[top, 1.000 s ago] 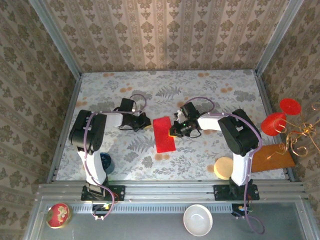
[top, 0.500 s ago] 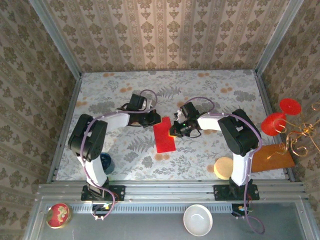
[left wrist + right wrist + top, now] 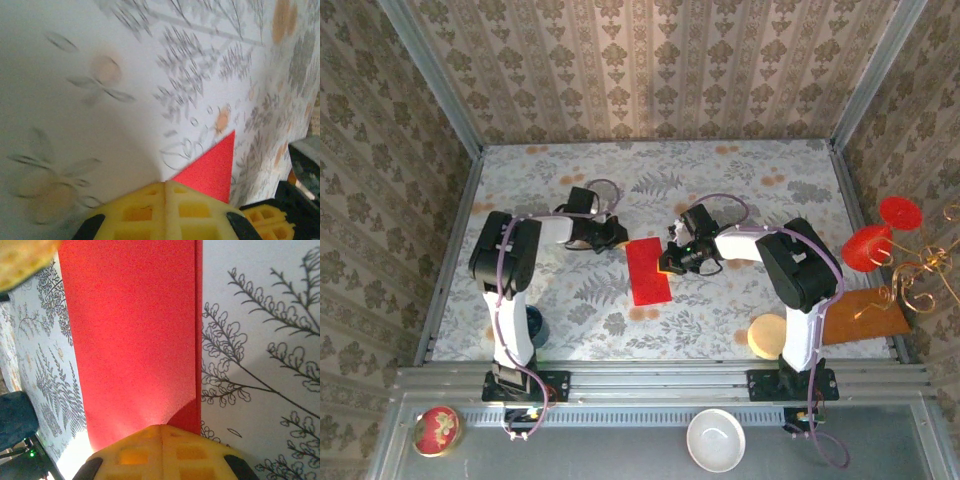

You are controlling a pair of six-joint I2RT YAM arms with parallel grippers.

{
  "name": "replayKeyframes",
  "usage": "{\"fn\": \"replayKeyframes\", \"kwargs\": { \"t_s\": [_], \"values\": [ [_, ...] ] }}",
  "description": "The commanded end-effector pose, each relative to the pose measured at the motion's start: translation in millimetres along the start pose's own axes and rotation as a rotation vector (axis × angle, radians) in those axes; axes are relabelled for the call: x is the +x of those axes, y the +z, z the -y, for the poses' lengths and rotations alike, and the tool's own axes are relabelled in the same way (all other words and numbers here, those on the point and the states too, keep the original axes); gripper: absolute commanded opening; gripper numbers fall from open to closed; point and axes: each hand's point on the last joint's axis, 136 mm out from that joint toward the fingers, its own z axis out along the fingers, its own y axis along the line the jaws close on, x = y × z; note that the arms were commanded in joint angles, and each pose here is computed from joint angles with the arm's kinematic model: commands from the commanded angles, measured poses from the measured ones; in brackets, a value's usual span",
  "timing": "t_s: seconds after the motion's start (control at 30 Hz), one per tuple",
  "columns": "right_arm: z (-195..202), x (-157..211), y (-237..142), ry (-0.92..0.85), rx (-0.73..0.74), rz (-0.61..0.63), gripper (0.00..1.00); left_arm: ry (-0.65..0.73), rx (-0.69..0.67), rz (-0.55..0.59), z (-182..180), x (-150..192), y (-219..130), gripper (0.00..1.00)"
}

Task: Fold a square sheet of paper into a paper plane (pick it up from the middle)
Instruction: First fold the square sheet of paper in half at the center of the table.

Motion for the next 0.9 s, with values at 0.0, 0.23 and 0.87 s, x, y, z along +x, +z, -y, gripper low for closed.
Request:
{"fn": "replayKeyframes", "kwargs": {
  "t_s": [0.0,0.23,0.87],
  "values": [
    [166.7,102.2,-3.8,0.204,0.635,-0.24,0.05,-0.017,-0.094,0.025,-30.8,-16.7,-9.9,0.0],
    [154.4,93.9,-2.3,0.204,0.588,-0.22,0.05,0.051,-0.077,0.068,9.6,-22.9,-37.0,0.0],
    [-22.1,-0.7,-53.9,0.152,-0.03,0.106,0.22,-0.022,-0.091,0.176,58.4,74.5,-25.5,0.32]
  ]
}}
